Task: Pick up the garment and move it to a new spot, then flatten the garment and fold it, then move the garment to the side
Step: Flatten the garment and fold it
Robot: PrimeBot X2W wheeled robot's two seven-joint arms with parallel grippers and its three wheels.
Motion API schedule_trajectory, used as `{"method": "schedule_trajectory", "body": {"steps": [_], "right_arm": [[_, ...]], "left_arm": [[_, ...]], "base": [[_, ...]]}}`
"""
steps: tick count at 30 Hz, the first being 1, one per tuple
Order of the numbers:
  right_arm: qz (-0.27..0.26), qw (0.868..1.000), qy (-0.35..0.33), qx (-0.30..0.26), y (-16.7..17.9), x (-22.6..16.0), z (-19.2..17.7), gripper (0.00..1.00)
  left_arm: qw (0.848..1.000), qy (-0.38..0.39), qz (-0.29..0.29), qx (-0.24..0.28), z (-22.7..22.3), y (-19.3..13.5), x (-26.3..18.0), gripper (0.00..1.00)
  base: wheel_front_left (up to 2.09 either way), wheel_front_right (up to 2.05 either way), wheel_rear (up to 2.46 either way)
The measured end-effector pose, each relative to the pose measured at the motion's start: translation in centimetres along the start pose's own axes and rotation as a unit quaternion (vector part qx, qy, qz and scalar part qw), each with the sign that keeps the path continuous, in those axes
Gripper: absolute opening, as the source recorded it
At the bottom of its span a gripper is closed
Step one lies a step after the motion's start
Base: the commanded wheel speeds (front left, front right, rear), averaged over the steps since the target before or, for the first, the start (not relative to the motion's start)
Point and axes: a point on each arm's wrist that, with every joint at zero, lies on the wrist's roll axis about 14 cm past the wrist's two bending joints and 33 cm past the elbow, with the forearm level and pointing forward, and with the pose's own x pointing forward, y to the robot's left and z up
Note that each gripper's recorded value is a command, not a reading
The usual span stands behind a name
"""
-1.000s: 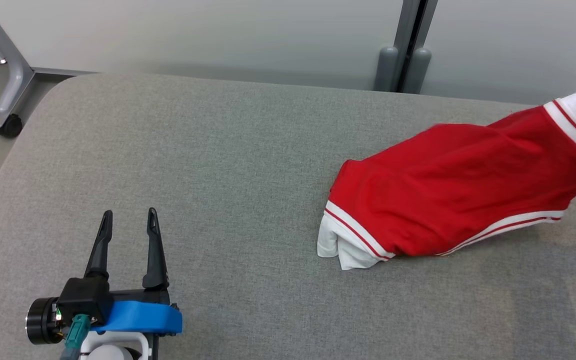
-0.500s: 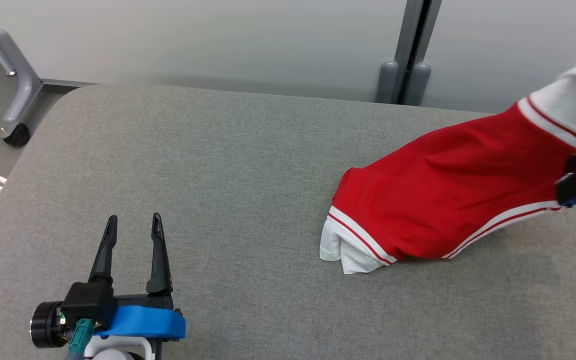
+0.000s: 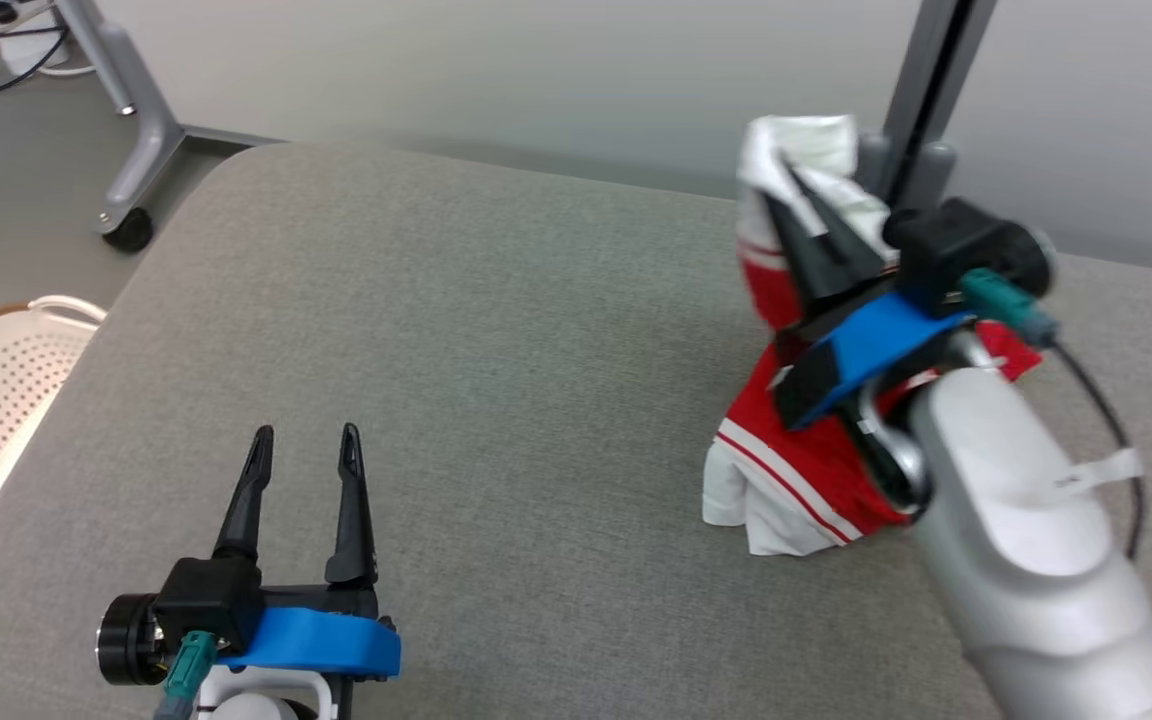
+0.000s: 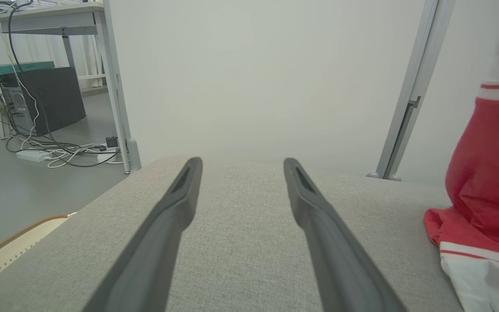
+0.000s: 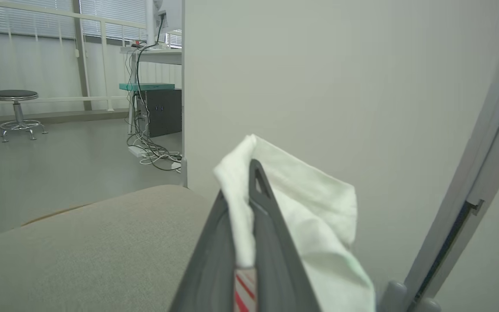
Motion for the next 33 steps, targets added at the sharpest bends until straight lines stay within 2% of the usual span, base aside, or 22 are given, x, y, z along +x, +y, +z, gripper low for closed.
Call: {"method": "schedule_trajectory", "body": {"steps": [5, 10, 11, 13, 14, 15, 18, 23, 27, 33], "right_arm": [[0.083, 0.996, 0.013, 0.026, 6.8, 2.0, -1.7, 0.0], [0.158, 0.986, 0.038, 0.045, 12.3, 1.5, -3.8, 0.0], [0.171, 0.983, 0.039, 0.058, 13.3, 1.3, -3.9, 0.05], [0.2, 0.976, 0.043, 0.076, 15.4, 0.6, -4.2, 0.34], [0.212, 0.973, 0.047, 0.083, 16.3, 0.2, -4.4, 0.69], [0.224, 0.969, 0.053, 0.087, 17.1, -0.3, -4.7, 1.0], [0.242, 0.963, 0.066, 0.1, 18.3, -1.3, -5.5, 1.0], [0.236, 0.963, 0.081, 0.105, 17.8, -2.4, -6.7, 1.0], [0.202, 0.971, 0.083, 0.101, 15.5, -2.6, -7.1, 1.0], [0.107, 0.988, 0.072, 0.082, 9.3, -3.3, -7.0, 1.0]], "left_arm": [[1.0, 0.006, 0.02, -0.003, -0.3, 1.0, -0.6, 1.0], [1.0, 0.012, 0.029, -0.003, -0.6, 1.5, -1.0, 1.0], [0.999, 0.013, 0.029, -0.004, -0.7, 1.5, -1.0, 1.0], [0.999, 0.015, 0.029, -0.004, -0.8, 1.5, -1.1, 1.0], [0.999, 0.017, 0.03, -0.003, -0.9, 1.5, -1.0, 1.0], [0.999, 0.018, 0.029, -0.004, -0.9, 1.4, -1.0, 1.0], [0.999, 0.022, 0.023, -0.007, -1.2, 1.0, -0.7, 1.0], [1.0, 0.024, 0.01, -0.008, -1.4, 0.0, 0.2, 1.0], [1.0, 0.026, -0.005, -0.008, -1.7, -0.9, 0.9, 1.0], [0.999, 0.023, -0.03, -0.006, -1.7, -2.5, 1.9, 1.0]], "base": [[0.0, 0.0, 0.0], [0.0, 0.0, 0.0], [0.0, 0.0, 0.0], [0.0, 0.0, 0.0], [0.0, 0.0, 0.0], [0.0, 0.0, 0.0], [0.0, 0.0, 0.0], [0.0, 0.0, 0.0], [0.0, 0.0, 0.0], [0.0, 0.0, 0.0]]}}
